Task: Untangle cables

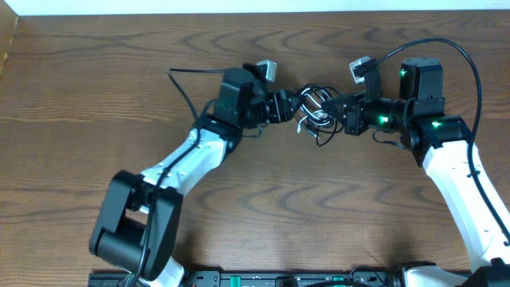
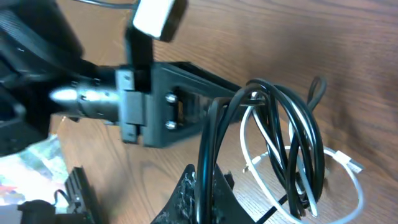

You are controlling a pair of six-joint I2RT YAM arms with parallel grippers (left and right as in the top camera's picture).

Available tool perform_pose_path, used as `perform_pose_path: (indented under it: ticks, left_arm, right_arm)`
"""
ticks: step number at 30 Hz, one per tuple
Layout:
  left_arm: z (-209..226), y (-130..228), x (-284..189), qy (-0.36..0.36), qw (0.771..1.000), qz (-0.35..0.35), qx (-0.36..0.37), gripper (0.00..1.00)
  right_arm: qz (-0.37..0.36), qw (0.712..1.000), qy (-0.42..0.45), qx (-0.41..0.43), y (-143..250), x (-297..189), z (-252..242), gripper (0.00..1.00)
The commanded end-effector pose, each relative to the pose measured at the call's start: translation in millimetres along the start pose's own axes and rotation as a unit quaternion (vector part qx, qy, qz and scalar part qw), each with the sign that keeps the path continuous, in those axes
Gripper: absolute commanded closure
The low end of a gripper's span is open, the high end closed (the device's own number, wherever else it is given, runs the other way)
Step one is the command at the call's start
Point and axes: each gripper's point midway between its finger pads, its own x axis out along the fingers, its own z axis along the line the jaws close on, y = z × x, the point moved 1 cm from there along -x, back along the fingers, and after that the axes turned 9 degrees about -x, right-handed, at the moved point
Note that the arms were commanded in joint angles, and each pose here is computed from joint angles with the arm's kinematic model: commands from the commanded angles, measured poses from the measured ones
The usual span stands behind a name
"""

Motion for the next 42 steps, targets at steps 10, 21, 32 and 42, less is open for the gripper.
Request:
perform_pose_path:
  ticks: [10, 21, 32, 42]
  left_arm:
    - [-0.4, 7.1, 28.5, 0.023, 0.997, 0.000, -0.073, 0.51]
    - [6.3, 16.3, 51.3, 0.037, 0.992, 0.002, -0.118, 0.64]
    - [8.6, 4.2, 59.1, -0.001, 0.987, -0.080, -0.139, 0.74]
    - [27.3, 8.5, 50.3, -0.030, 0.996, -0.043, -0.073, 0.93]
  right_arm:
    - [-0.013, 1.000, -0.021, 0.016, -10.4, -6.3, 8.5, 0.99]
    - [-0.016, 0.999, -0.028, 0.019, -11.7, -6.4, 10.8, 0.99]
    - [-0.015, 0.999, -0.029, 0.036, -11.6, -6.4, 10.9, 0.99]
    - [-0.022, 0.977, 0.141, 0.157, -2.4, -20.4, -50.6, 0.99]
